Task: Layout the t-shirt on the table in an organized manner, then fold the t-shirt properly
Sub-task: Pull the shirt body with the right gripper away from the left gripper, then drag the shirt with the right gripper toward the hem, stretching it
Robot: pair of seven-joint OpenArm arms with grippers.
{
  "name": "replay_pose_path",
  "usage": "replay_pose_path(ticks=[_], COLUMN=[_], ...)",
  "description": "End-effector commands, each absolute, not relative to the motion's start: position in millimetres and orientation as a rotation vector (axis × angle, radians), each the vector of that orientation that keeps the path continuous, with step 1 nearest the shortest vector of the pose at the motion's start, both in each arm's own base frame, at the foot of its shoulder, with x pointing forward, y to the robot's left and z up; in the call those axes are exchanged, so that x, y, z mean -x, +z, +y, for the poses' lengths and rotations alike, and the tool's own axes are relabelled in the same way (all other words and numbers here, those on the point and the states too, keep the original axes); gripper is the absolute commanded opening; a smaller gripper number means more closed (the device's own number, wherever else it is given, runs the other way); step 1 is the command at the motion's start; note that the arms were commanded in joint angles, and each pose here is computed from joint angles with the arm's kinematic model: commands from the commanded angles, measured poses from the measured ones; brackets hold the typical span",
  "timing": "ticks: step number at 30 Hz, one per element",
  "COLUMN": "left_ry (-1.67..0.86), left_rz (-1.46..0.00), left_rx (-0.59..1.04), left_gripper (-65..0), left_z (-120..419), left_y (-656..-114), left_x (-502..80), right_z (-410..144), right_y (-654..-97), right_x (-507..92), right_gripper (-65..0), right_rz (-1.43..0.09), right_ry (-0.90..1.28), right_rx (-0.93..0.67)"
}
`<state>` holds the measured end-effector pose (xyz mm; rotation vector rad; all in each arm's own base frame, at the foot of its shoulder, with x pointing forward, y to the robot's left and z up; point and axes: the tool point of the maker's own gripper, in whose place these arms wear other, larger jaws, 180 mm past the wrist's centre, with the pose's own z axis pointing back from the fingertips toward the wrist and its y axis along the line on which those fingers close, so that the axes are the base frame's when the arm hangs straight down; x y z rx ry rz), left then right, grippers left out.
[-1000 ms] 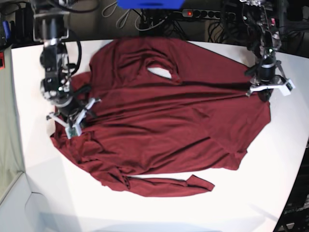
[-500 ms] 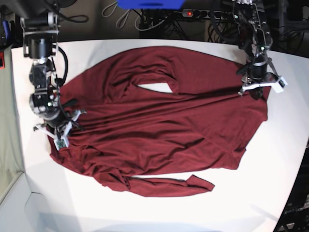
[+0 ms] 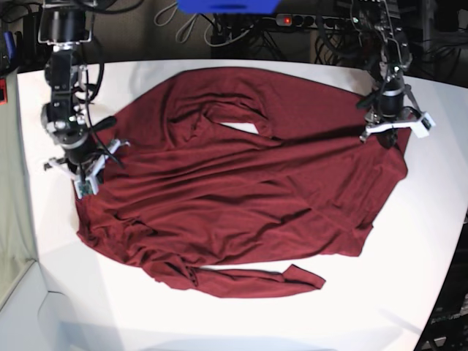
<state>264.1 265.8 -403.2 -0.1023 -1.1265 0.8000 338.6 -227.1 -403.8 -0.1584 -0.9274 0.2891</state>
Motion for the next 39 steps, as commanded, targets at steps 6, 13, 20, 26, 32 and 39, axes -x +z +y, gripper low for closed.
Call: replay_pose_path(ticks=[6,13,20,26,32,39], left_ry=[0.785,0.79,0.787,0.783,0.782,0.795], left_rz=[-1.163,-1.147,-1.158,-1.184,-1.148,-1.095], left_rx=[0.098,0.096,0.1,0.102,0.09,0.082], left_gripper=[-64.6,-64.6,-64.6,-64.6,-64.6,-64.5], left_z=[269,263,255,249,248,248], left_y=[-392,-394,-382,-365,-373,-392], left_x=[-264,-248,-233,-220,-207,-198], right_z=[-234,-283,-301,-300,-296,-294], right_y=[-423,-423,-418,-420,-421,-421], right_x=[-328,-318,-315,-314,-315,-315], right_gripper=[-65.0,-65.0,-65.0,-65.0,-65.0,-65.0], right_rz=[-0.887,-0.871,-0.877,-0.875,-0.875,-0.877], right_ry=[0.27,0.14,0.098,0.092,0.094,0.09], right_rx=[0.152,0.216,0.246,0.241,0.233,0.228])
